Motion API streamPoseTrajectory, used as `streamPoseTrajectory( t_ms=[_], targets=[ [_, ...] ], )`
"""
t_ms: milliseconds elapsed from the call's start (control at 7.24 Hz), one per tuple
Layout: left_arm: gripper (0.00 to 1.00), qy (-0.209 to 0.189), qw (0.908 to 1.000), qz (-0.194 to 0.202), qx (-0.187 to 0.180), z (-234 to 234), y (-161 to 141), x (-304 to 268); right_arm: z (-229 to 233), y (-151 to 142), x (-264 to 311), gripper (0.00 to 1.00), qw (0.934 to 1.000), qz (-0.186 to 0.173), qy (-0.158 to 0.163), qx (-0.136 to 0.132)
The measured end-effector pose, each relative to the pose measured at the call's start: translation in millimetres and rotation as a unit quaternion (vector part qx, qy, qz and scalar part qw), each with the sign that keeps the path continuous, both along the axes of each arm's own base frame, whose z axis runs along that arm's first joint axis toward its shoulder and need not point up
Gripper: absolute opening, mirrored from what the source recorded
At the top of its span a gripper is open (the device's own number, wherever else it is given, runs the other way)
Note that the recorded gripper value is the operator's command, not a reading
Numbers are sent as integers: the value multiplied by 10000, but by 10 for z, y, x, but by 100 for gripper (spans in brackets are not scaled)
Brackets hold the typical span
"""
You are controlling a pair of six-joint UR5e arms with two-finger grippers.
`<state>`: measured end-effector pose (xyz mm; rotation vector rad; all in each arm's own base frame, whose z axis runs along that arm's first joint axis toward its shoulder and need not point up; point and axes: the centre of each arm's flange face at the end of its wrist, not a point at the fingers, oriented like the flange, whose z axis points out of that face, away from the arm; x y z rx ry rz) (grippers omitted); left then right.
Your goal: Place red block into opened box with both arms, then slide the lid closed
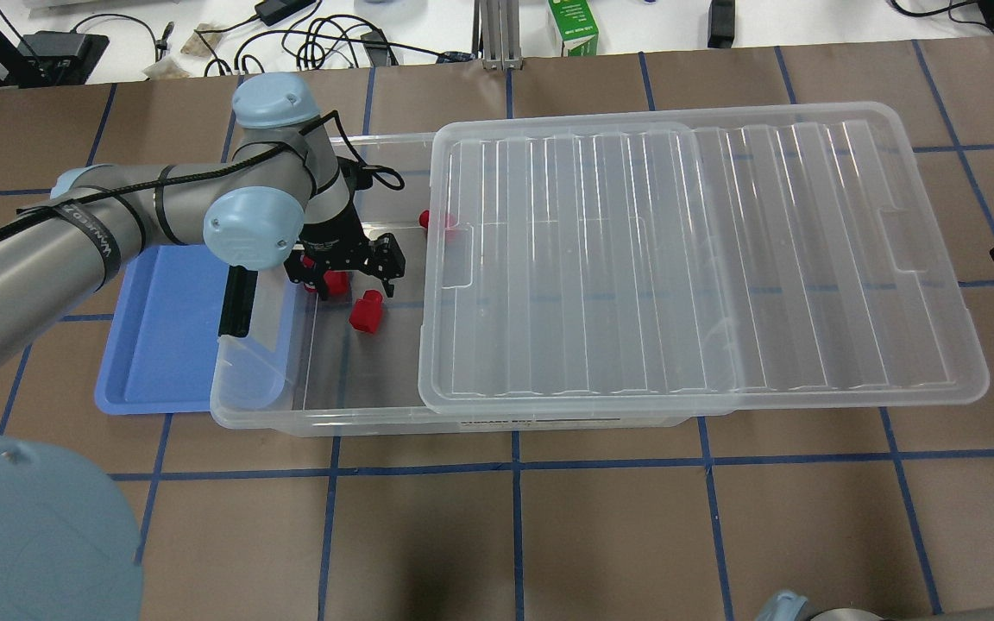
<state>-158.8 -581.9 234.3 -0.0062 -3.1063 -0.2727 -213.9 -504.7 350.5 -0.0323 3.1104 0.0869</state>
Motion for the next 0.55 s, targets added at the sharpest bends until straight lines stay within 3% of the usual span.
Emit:
streamPoseTrajectory(
  t_ms=[553],
  targets=[
    [100, -102, 9998, 17, -155, 1595, -191, 155, -22, -180, 455, 99, 10000, -9, 0, -41]
  ],
)
